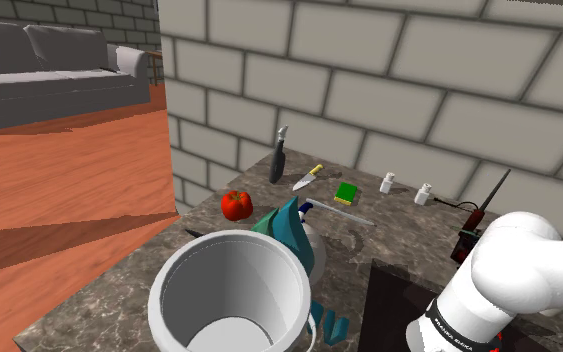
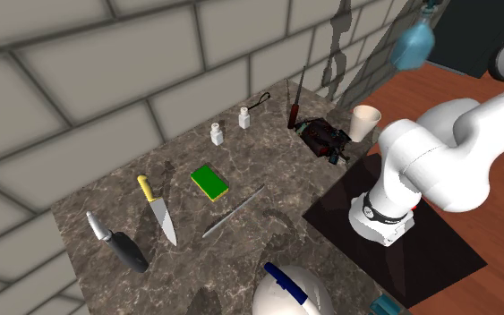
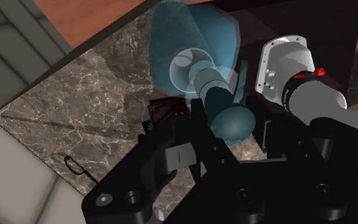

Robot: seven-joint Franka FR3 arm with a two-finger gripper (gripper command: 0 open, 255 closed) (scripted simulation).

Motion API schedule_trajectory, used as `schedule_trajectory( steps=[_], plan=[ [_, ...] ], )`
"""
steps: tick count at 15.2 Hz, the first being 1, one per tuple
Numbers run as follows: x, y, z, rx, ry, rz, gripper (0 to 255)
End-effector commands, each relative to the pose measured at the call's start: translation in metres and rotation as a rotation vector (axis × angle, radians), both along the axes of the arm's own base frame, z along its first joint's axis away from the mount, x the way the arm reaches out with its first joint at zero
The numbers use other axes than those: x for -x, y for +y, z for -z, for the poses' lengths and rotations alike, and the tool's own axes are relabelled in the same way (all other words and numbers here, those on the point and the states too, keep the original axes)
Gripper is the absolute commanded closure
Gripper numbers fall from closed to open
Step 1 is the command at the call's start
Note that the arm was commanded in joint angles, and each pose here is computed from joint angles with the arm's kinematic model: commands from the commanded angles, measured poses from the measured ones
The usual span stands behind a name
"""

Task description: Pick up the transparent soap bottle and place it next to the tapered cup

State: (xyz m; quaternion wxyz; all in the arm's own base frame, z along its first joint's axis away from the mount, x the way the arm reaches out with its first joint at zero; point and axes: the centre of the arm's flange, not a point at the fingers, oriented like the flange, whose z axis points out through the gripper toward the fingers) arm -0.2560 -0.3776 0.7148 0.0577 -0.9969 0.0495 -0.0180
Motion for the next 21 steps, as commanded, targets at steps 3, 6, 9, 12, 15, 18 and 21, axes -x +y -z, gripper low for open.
schedule_trajectory(
  steps=[3,6,9,12,15,18,21],
  plan=[
    [0.016,-0.004,0.017,0.000,0.001,-0.002,255],
    [0.016,-0.004,0.033,0.000,0.001,-0.002,255],
    [0.016,-0.004,0.049,0.000,0.001,-0.002,255],
    [0.016,-0.004,0.064,0.000,0.001,-0.002,255],
    [0.016,-0.004,0.080,0.000,0.001,-0.002,255],
    [0.016,-0.004,0.096,0.000,0.001,-0.002,255],
    [0.016,-0.004,0.112,0.000,0.001,-0.002,255]
  ],
)
